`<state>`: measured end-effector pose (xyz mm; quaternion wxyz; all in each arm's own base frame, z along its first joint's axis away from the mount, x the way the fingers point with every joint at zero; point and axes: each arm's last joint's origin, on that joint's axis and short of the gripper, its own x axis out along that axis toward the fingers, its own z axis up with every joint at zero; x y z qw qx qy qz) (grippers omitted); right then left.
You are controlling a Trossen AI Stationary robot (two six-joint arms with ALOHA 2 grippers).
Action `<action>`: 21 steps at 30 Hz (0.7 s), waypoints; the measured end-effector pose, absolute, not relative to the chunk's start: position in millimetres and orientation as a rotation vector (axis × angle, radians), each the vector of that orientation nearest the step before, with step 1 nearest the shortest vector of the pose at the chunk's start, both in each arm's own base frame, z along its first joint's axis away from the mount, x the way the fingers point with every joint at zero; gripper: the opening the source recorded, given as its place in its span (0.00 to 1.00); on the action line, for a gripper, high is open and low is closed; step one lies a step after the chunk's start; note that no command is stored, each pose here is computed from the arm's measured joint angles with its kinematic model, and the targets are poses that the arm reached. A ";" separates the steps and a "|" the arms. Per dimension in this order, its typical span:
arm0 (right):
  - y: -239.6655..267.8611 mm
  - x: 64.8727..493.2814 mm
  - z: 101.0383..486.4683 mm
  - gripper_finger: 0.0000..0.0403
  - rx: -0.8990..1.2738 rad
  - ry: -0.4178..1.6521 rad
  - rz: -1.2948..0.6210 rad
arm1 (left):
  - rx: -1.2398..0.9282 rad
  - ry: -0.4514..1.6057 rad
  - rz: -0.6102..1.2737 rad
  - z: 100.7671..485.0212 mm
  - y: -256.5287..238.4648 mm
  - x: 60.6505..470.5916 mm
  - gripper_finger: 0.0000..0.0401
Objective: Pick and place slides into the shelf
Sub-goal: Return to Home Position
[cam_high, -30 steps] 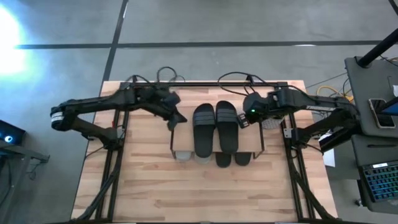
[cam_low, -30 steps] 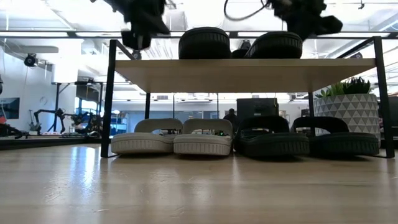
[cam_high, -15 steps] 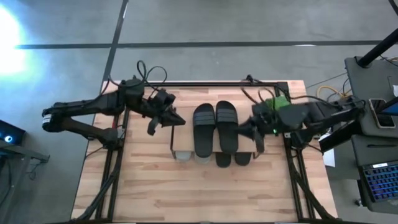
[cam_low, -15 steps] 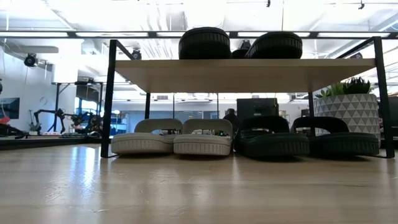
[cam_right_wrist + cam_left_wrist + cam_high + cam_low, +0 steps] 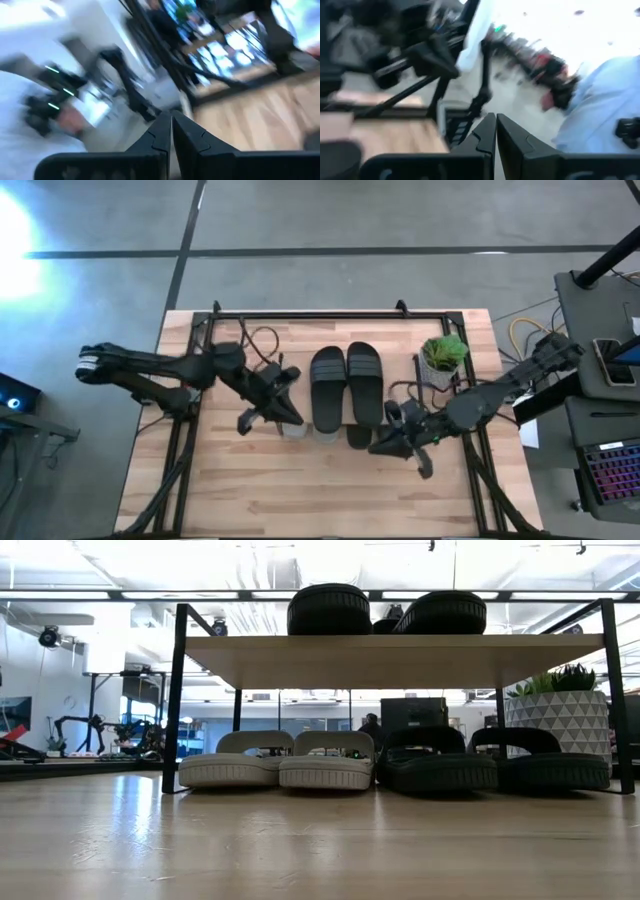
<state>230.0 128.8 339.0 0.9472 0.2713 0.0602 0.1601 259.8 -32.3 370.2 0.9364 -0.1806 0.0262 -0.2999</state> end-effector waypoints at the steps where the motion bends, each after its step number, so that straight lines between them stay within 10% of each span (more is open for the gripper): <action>1: 125.7 227.1 330.0 0.03 0.564 0.074 0.358 | -0.379 0.013 -0.639 363.8 -32.7 261.1 0.00; 21: 39.6 120.1 302.9 0.03 0.448 -0.059 0.221 | -0.326 -0.151 -0.509 331.3 64.1 169.5 0.00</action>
